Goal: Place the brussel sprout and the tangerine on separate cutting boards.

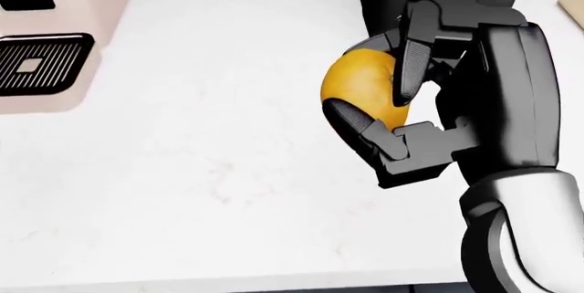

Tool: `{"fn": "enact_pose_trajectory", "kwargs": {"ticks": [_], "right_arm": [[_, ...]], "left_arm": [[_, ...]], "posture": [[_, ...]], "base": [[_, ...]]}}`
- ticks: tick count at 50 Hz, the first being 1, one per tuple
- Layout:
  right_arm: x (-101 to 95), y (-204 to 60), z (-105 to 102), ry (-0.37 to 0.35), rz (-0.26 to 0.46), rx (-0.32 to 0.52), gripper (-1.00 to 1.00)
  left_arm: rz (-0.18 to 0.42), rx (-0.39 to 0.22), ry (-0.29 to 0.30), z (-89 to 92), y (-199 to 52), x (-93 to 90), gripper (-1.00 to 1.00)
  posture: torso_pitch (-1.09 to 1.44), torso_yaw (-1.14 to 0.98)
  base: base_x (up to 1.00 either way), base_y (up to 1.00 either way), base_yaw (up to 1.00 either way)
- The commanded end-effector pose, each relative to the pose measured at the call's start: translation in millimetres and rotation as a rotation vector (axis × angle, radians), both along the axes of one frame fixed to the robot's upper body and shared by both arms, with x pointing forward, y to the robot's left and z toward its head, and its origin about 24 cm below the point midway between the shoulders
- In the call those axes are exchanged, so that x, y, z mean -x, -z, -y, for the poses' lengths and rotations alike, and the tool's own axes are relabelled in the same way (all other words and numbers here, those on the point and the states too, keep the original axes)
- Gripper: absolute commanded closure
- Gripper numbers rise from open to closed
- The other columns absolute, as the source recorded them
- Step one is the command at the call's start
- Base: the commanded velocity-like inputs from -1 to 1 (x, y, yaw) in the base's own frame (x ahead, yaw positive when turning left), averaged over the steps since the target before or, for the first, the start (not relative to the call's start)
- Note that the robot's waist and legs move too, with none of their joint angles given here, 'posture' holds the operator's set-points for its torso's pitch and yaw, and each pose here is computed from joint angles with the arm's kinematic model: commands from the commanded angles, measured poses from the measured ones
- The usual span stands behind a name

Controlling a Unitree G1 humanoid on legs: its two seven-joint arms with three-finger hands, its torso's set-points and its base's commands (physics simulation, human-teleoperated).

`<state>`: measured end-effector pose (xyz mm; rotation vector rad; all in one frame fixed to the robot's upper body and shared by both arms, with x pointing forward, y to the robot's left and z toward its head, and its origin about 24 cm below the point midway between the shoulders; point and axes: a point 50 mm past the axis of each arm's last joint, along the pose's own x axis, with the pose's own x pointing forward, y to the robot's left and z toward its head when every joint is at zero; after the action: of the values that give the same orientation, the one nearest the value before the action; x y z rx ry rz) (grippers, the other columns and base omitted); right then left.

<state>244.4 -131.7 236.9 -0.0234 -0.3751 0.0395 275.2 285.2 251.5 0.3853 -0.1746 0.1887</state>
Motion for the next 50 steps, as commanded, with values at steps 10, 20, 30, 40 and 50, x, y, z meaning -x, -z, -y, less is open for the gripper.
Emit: {"fn": "enact_pose_trajectory", "kwargs": {"ticks": [10,20,30,40,50], "right_arm": [[6.0,-10,-1,-0.007,0.079,-0.003,1.00],[5.6,-13,-2,-0.010,0.083,0.000,1.00],[6.8,-13,-2,-0.011,0.086,0.000,1.00],[7.4,-11,-2,-0.010,0.084,0.000,1.00],[6.8,-8,-1,-0.010,0.078,0.001,1.00]], "left_arm": [[0.095,-0.033,-0.031,-11.2,-15,-3.4,1.00],[0.094,-0.013,-0.082,-30.8,-6,-12.1,1.00],[0.093,-0.005,-0.107,-41.3,-3,-28.3,1.00],[0.100,-0.021,-0.131,-48.8,-12,-66.5,1.00],[0.071,-0.023,-0.116,-39.7,-7,-99.5,1.00]], "posture": [[0.00,0.27],[0.00,0.32],[0.00,0.37],[0.00,0.37],[0.00,0.37]], "base": [[0.00,0.00,0.00],[0.00,0.00,0.00],[0.00,0.00,0.00],[0.00,0.00,0.00],[0.00,0.00,0.00]]}}
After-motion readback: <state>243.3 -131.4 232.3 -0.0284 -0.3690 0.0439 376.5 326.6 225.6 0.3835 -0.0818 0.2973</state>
